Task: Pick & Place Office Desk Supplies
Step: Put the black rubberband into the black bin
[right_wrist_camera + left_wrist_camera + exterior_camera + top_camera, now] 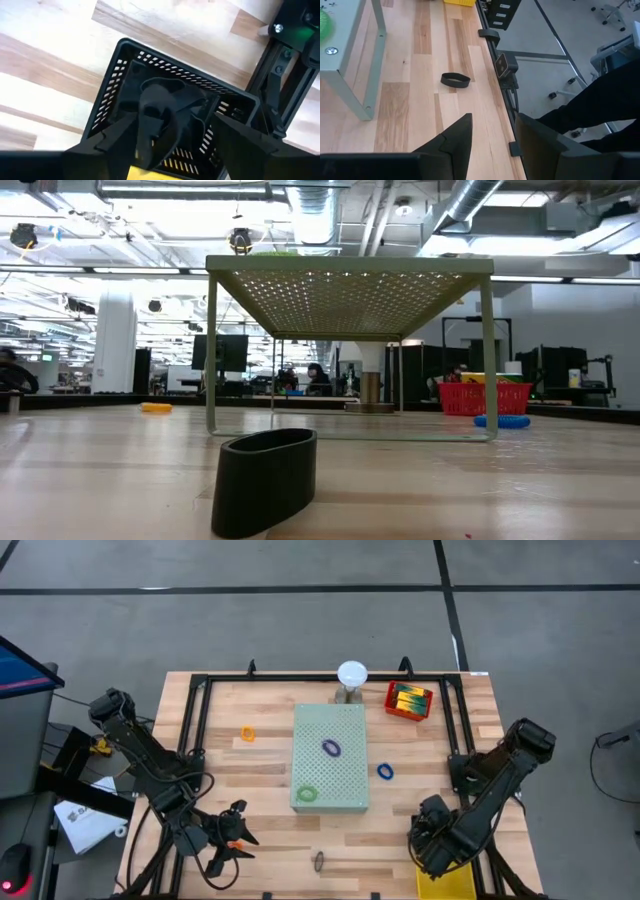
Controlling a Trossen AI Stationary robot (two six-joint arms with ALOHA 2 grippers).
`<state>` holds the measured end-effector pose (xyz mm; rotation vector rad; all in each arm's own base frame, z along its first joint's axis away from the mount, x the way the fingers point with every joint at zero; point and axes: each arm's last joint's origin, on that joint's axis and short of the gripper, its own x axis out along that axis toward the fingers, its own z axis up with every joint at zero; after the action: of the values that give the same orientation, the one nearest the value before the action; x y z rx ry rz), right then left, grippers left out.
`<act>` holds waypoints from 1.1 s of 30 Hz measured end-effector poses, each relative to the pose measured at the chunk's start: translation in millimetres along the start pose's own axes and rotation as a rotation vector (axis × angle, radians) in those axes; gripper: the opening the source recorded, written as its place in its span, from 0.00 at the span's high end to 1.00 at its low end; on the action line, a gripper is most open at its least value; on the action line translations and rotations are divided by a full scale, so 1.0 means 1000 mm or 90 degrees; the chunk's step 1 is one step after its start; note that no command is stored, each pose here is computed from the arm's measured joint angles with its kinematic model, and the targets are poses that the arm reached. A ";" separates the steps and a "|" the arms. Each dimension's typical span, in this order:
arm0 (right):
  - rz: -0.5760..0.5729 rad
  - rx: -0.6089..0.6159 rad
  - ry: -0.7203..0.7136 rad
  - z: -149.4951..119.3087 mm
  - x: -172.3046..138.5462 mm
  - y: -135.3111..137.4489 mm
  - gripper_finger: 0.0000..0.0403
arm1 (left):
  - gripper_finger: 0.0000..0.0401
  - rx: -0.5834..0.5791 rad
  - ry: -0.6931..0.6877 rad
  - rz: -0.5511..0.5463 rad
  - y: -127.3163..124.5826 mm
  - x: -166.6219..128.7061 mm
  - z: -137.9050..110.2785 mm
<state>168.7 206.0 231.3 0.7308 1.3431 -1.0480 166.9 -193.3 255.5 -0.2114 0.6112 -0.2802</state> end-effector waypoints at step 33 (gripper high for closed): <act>0.357 0.052 -0.071 -0.007 -0.021 0.044 0.55 | 0.53 -0.037 0.047 -0.009 0.000 -0.001 -0.007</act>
<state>207.2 232.9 244.6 1.0211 0.9219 -0.6802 161.7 -194.0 250.8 -0.2615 0.6922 -0.2854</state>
